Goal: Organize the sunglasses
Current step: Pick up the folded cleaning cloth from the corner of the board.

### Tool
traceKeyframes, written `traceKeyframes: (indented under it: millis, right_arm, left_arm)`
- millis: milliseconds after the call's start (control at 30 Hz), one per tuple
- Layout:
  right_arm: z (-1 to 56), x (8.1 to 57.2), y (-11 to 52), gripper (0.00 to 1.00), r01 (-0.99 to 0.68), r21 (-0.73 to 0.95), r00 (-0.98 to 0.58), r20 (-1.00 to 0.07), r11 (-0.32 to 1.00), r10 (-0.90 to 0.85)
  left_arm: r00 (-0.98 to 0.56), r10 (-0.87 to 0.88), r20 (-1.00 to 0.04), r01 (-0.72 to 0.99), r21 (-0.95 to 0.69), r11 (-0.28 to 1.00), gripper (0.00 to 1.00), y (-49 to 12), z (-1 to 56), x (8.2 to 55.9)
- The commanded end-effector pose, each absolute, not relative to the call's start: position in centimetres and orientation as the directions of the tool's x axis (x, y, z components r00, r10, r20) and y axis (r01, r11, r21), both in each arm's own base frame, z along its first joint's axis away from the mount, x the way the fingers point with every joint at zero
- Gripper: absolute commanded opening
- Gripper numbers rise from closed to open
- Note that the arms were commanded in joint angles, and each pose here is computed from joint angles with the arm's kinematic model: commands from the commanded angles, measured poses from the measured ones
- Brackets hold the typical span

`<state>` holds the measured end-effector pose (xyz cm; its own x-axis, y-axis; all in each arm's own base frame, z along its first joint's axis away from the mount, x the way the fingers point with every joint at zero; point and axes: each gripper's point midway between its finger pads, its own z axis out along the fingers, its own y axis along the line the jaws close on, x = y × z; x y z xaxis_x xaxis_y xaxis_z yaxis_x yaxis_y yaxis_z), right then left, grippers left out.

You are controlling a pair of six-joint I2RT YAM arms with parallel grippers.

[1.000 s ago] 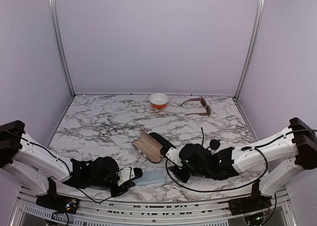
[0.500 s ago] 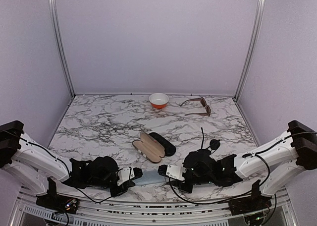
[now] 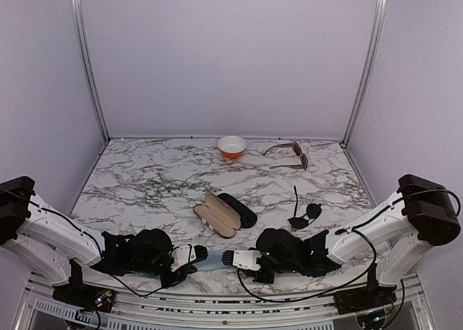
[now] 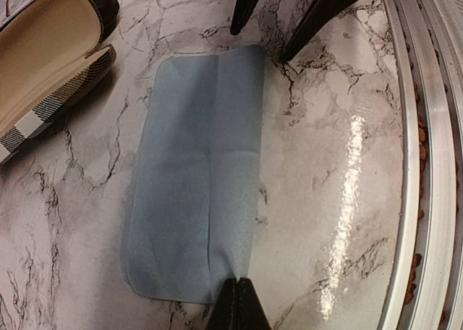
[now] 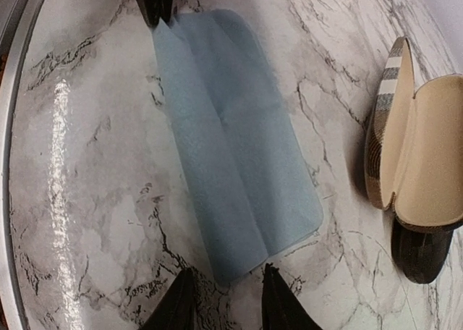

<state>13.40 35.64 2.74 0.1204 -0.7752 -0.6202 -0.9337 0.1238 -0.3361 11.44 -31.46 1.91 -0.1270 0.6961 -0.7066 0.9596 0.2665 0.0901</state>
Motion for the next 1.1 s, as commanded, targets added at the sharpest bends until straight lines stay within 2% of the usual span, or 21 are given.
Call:
traceKeyframes:
  millis: [0, 133, 233, 467, 633, 1067]
  right_arm:
    - [3.7, 13.9, 37.1, 0.32, -0.914, -0.389, 0.174, -0.628, 0.112, -0.758]
    - [3.0, 13.8, 37.0, 0.3, -0.914, -0.396, 0.189, -0.606, 0.087, -0.773]
    - [2.2, 13.8, 37.0, 0.23, -0.916, -0.394, 0.19, -0.585, 0.072, -0.789]
    - [0.9, 13.3, 36.4, 0.15, -0.923, -0.382, 0.187, -0.552, 0.047, -0.813]
    - [0.6, 12.9, 36.2, 0.01, -0.924, -0.38, 0.189, -0.541, 0.038, -0.82]
    - [5.7, 13.3, 36.9, 0.0, -0.908, -0.391, 0.149, -0.638, 0.152, -0.755]
  left_arm:
    - [-0.134, 0.702, -0.699, 0.96, 0.085, 0.268, 0.0, -31.1, 1.5, 11.1]
    - [-0.135, 0.703, -0.699, 0.96, 0.083, 0.267, 0.0, -31.1, 1.5, 11.1]
    - [-0.135, 0.703, -0.698, 0.959, 0.087, 0.271, 0.0, -31.1, 1.5, 11.2]
    - [-0.136, 0.704, -0.697, 0.959, 0.086, 0.271, 0.0, -31.3, 1.5, 11.2]
    - [-0.138, 0.702, -0.699, 0.957, 0.089, 0.276, 0.0, -31.4, 1.6, 11.4]
    - [-0.097, 0.619, -0.779, 0.936, 0.139, 0.323, 0.0, -32.4, 6.4, 12.8]
